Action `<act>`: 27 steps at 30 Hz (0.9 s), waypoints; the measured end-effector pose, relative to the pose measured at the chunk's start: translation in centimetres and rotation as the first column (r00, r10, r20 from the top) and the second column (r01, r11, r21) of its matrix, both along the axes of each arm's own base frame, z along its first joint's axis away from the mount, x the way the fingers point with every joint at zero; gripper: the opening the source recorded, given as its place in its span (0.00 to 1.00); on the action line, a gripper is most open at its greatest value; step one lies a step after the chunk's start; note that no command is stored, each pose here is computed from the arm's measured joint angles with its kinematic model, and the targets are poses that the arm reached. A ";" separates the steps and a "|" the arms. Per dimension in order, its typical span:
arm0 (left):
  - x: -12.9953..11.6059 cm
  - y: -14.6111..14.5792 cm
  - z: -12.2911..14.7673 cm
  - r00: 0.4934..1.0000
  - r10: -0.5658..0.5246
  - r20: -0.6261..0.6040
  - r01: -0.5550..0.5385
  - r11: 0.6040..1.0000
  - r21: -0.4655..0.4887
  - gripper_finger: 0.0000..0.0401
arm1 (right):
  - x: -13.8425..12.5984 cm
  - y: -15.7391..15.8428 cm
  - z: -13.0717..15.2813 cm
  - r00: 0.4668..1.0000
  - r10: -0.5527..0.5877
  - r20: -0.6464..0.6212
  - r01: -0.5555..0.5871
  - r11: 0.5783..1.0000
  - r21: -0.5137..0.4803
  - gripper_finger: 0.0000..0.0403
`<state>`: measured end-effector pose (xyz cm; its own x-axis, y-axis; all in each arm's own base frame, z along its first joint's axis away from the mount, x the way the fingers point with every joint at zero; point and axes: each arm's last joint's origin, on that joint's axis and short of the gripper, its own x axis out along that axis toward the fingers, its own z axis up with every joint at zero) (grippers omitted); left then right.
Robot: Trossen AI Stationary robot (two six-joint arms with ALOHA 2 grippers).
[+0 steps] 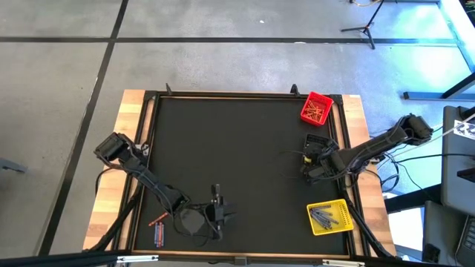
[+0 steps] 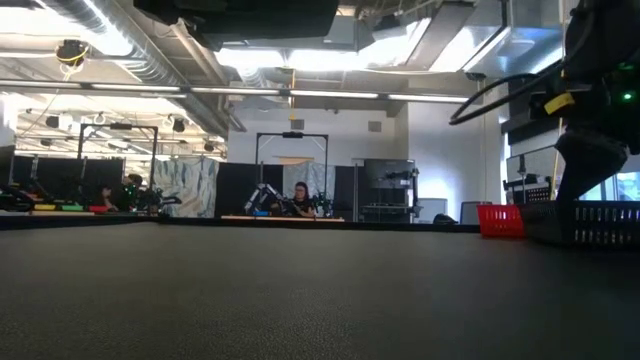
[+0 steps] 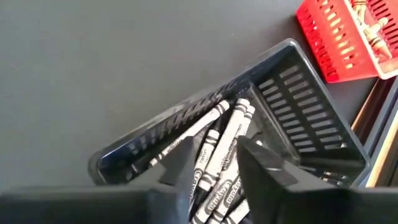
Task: Sort crayons
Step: Put the orange crayon into the red bin
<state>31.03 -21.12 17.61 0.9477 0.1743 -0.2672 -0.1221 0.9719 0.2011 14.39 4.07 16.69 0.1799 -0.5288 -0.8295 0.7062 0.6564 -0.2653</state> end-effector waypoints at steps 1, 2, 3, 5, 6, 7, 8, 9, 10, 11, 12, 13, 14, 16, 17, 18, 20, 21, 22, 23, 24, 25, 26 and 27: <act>0.0 0.0 0.0 1.000 0.000 0.000 0.000 1.000 0.000 0.30 | 0.0 0.0 0.0 1.000 -0.001 0.001 0.001 1.000 0.001 0.34; 0.0 0.0 0.0 1.000 0.000 0.000 0.000 1.000 0.000 0.30 | 0.0 0.0 0.1 1.000 0.000 0.000 0.000 1.000 0.007 0.37; 0.0 0.0 0.0 1.000 0.000 0.000 0.000 1.000 0.000 0.30 | 0.2 0.1 0.2 1.000 0.004 0.007 -0.004 1.000 0.013 0.40; 0.0 0.0 0.0 1.000 0.000 0.000 0.000 1.000 0.001 0.30 | 1.0 0.9 0.7 0.994 0.067 0.088 -0.068 0.998 0.002 0.44; 0.0 0.1 0.0 1.000 0.003 0.001 -0.003 1.000 0.001 0.30 | 1.6 1.5 0.9 0.981 0.122 0.154 -0.121 0.993 -0.016 0.46; 0.1 0.2 0.0 1.000 0.008 0.001 -0.008 1.000 0.001 0.30 | 2.2 2.1 1.2 0.959 0.182 0.220 -0.176 0.983 -0.047 0.46; 0.3 0.4 0.0 1.000 0.014 0.001 -0.014 1.000 0.001 0.30 | 2.8 2.8 1.5 0.929 0.246 0.276 -0.231 0.969 -0.087 0.47; 0.4 0.6 0.0 1.000 0.022 0.003 -0.022 1.000 -0.001 0.30 | 3.4 3.4 1.9 0.893 0.309 0.326 -0.283 0.951 -0.127 0.47; 0.6 0.8 0.0 1.000 0.028 0.005 -0.028 1.000 -0.002 0.30 | 4.0 4.1 2.3 0.854 0.365 0.370 -0.323 0.931 -0.172 0.47; 0.7 1.1 0.1 0.999 0.035 0.006 -0.035 0.999 -0.004 0.30 | 4.6 4.7 2.7 0.813 0.415 0.409 -0.356 0.909 -0.214 0.47; 0.9 1.4 0.1 0.999 0.036 0.005 -0.036 0.999 -0.008 0.30 | 5.2 5.2 3.1 0.770 0.462 0.440 -0.388 0.887 -0.252 0.47; 1.1 1.6 0.1 1.000 0.031 0.002 -0.031 0.999 -0.013 0.30 | 5.7 5.7 3.3 0.728 0.507 0.461 -0.419 0.862 -0.286 0.47; 1.3 1.8 0.0 1.000 0.019 -0.003 -0.019 1.000 -0.019 0.30 | 6.2 6.2 3.5 0.686 0.549 0.477 -0.453 0.836 -0.311 0.47; 1.3 2.0 0.2 1.000 0.005 -0.024 -0.005 1.000 -0.009 0.30 | 7.2 7.0 3.8 0.607 0.620 0.497 -0.511 0.783 -0.354 0.47; 1.3 1.9 0.5 0.999 0.005 -0.039 -0.005 1.000 0.001 0.30 | 7.7 7.4 3.8 0.571 0.649 0.502 -0.537 0.758 -0.369 0.47; 1.4 1.6 1.1 0.999 0.001 -0.054 0.000 1.000 0.010 0.30 | 8.2 7.7 3.7 0.536 0.675 0.507 -0.562 0.733 -0.383 0.47; 1.1 1.2 2.4 0.994 0.001 -0.111 0.002 1.000 0.031 0.30 | 9.0 8.4 3.2 0.472 0.720 0.508 -0.601 0.685 -0.412 0.47; 1.0 0.9 3.1 0.990 0.007 -0.142 -0.003 1.000 0.028 0.30 | 9.4 8.7 3.0 0.443 0.738 0.509 -0.616 0.663 -0.425 0.47; 0.9 0.7 3.6 0.983 0.011 -0.182 -0.008 1.000 0.021 0.30 | 9.8 9.0 2.6 0.423 0.755 0.501 -0.626 0.643 -0.441 0.47; 0.5 0.6 3.9 0.970 0.020 -0.243 -0.015 1.000 0.022 0.30 | 10.1 9.2 2.2 0.405 0.769 0.494 -0.635 0.626 -0.453 0.47; 0.2 0.5 4.2 0.953 0.024 -0.303 -0.024 1.000 0.004 0.30 | 10.3 9.4 1.9 0.391 0.779 0.491 -0.643 0.613 -0.460 0.47; 0.0 0.4 4.7 0.933 0.025 -0.358 -0.037 0.999 -0.027 0.30 | 10.5 9.5 1.6 0.382 0.786 0.487 -0.652 0.602 -0.460 0.47; -0.4 0.3 5.1 0.907 0.030 -0.419 -0.058 0.997 -0.054 0.30 | 10.7 9.7 1.2 0.373 0.792 0.483 -0.665 0.591 -0.455 0.47; -0.9 0.3 5.3 0.878 0.041 -0.477 -0.092 0.992 -0.083 0.30 | 10.8 9.8 1.0 0.365 0.796 0.483 -0.675 0.583 -0.451 0.47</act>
